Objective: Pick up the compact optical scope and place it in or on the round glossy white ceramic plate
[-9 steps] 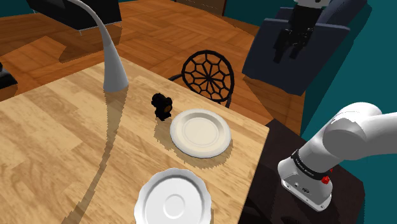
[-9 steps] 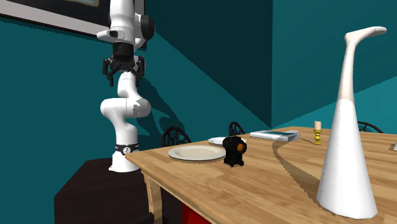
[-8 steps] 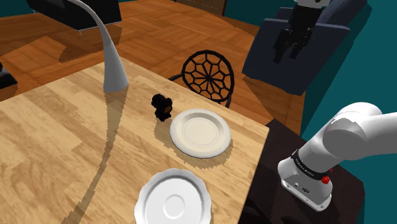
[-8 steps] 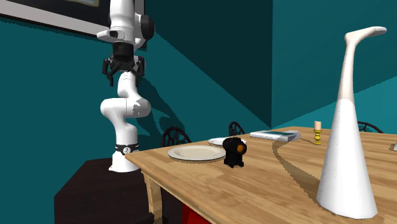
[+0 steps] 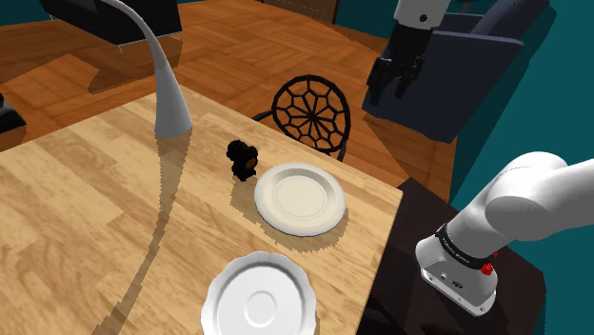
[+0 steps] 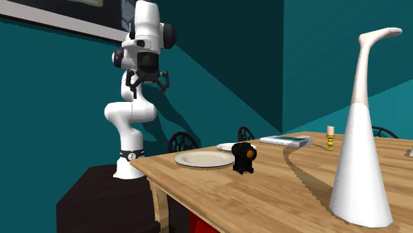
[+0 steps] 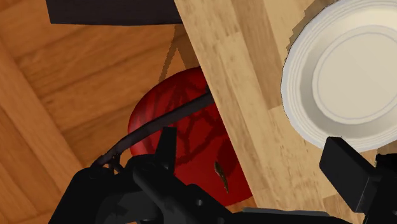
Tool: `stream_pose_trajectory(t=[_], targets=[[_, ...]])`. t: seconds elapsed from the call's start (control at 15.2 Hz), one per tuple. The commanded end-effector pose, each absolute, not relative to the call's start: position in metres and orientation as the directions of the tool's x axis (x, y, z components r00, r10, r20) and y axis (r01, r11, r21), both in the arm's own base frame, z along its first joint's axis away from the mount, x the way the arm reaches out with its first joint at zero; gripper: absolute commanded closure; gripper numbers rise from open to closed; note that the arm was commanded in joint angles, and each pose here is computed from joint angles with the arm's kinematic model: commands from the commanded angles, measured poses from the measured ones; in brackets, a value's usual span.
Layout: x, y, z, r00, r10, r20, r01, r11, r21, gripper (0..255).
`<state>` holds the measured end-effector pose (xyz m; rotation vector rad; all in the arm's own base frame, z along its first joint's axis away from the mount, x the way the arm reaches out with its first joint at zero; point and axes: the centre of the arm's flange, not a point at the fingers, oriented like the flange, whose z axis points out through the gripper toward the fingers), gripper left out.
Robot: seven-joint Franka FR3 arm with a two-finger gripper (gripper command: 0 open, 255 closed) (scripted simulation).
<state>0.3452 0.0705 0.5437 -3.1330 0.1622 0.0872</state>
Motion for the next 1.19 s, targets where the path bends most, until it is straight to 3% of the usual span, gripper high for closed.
stream_pose_trajectory(t=[0.0,1.12], targets=[[0.356,0.092,0.533,0.994,-0.094,-0.047,-0.095,-0.996,-0.002,0],[0.458,0.268,0.450,1.000,-0.017,0.017,-0.017,-1.000,-0.006,0]])
